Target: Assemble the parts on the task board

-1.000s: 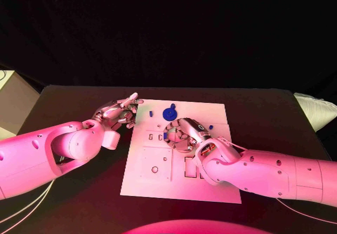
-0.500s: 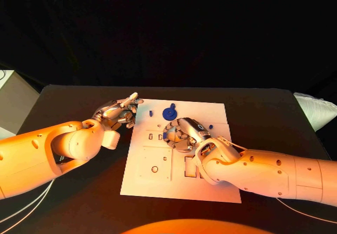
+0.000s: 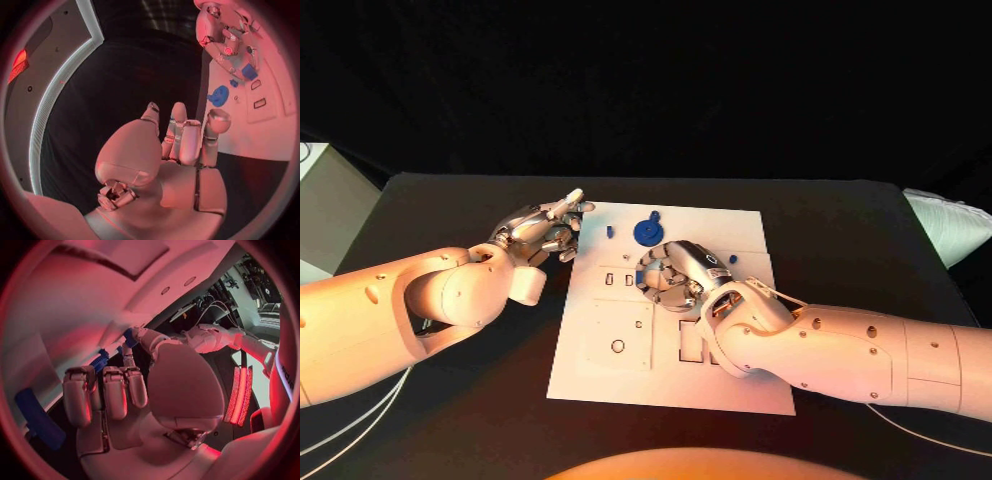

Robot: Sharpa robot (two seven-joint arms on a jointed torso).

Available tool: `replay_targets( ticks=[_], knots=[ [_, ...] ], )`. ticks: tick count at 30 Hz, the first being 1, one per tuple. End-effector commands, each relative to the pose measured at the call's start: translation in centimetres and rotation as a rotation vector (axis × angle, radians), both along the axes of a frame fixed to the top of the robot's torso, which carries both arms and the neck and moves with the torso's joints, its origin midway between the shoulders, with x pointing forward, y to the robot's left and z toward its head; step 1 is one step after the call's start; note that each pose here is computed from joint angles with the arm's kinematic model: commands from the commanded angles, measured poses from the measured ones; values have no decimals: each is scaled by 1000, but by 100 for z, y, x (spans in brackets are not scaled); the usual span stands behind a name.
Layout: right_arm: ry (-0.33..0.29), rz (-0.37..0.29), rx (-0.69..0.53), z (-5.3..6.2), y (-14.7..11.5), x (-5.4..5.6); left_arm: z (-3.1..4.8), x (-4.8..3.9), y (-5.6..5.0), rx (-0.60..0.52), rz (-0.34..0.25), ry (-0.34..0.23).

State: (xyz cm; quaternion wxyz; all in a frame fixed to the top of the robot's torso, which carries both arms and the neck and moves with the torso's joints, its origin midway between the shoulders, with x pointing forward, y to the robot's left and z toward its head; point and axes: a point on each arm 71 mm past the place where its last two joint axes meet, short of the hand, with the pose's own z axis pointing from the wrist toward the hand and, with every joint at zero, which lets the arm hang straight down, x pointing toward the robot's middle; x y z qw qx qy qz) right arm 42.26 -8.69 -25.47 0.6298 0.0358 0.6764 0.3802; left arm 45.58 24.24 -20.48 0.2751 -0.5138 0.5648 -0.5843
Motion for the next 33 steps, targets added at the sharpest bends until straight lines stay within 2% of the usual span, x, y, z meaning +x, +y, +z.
replay_targets(
  ticks=[1,33],
  knots=[
    [8,14,-24,-21,12,-7,15,-1,-22,-10,-10,-5],
    [10,15,-18,-17,17,-17,8,3,-11,-8,-13,0]
  ],
)
